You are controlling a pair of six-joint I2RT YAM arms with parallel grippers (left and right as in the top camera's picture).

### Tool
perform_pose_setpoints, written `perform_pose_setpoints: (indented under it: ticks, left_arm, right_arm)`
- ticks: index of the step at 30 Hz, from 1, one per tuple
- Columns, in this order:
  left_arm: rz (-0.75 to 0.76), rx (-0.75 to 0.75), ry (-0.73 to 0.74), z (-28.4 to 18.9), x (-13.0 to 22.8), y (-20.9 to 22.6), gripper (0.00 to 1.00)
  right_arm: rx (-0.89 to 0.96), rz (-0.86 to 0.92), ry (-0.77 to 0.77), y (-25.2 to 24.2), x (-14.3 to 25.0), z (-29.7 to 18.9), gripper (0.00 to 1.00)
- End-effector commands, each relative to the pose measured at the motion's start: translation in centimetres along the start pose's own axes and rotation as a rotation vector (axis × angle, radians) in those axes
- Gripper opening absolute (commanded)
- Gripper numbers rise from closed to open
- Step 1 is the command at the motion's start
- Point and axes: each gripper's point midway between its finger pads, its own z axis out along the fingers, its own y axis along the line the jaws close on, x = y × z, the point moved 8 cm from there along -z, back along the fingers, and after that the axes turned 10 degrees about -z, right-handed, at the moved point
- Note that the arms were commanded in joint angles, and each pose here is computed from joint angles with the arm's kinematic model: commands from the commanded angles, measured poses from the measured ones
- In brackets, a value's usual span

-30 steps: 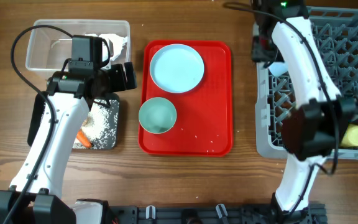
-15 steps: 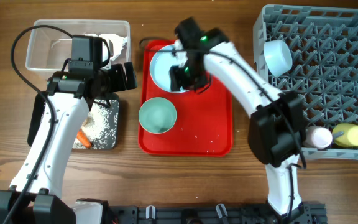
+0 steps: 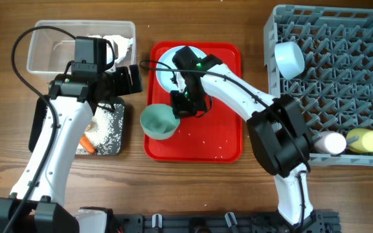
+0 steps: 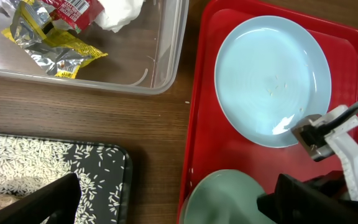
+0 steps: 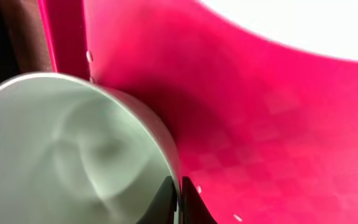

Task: Sort waste into correct bins and load items into the dishwasher rack
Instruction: 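Grasp the green bowl on the red tray with the right gripper, then place the green bowl in the rack and release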

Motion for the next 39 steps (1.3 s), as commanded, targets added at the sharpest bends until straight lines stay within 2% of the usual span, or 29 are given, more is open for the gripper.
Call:
perform_pose_setpoints:
  ticks: [1, 3, 5, 7, 9, 10, 11, 13, 20, 24, 32, 39]
  left_arm:
    - [-0.007, 0.004, 0.004, 0.1, -0.1, 0.1, 1.0]
    - [-0.007, 0.004, 0.004, 0.1, -0.1, 0.1, 1.0]
    - [-0.007, 0.004, 0.004, 0.1, -0.1, 0.1, 1.0]
    - [-0.007, 0.004, 0.004, 0.1, -0.1, 0.1, 1.0]
    - [-0.007, 0.004, 0.004, 0.1, -0.1, 0.1, 1.0]
    - [-0.007, 0.004, 0.004, 0.1, -0.1, 0.1, 1.0]
    - [-0.007, 0.004, 0.004, 0.1, -0.1, 0.1, 1.0]
    - [-0.007, 0.004, 0.004, 0.1, -0.1, 0.1, 1.0]
    - [-0.007, 0.004, 0.004, 0.1, -0.1, 0.1, 1.0]
    - [-0.007, 0.004, 0.004, 0.1, -0.1, 0.1, 1.0]
    - [-0.007, 0.004, 0.004, 0.1, -0.1, 0.1, 1.0]
    - [-0.007, 0.004, 0.004, 0.1, -0.1, 0.1, 1.0]
  right_arm:
    - [-0.01, 0.008, -0.075, -1.3, -0.8, -3.0, 0.04]
    - [0.036, 0.009, -0.18, -1.9, -1.1, -6.5, 0.04]
    - [0.175, 0.032, -0.327, -3.0, -0.4, -12.3, 0.04]
    - [0.439, 0.101, -0.448, -4.8, 2.3, -18.5, 0.04]
    - [0.729, 0.193, -0.5, -6.7, 6.0, -23.3, 0.04]
    - [0.915, 0.29, -0.511, -7.8, 8.6, -25.8, 0.04]
    - [1.023, 0.36, -0.512, -8.4, 10.2, -27.0, 0.04]
    - [1.295, 0.612, -0.488, -10.1, 15.0, -29.4, 0.04]
    - [1.549, 0.717, -0.294, -17.9, 16.9, -25.3, 0.05]
    - [1.552, 0.606, -0.321, -19.5, 13.5, -24.4, 0.04]
    - [1.565, 0.439, -0.26, -20.6, 10.7, -23.7, 0.04]
    - [1.567, 0.242, -0.203, -17.8, 9.1, -22.0, 0.04]
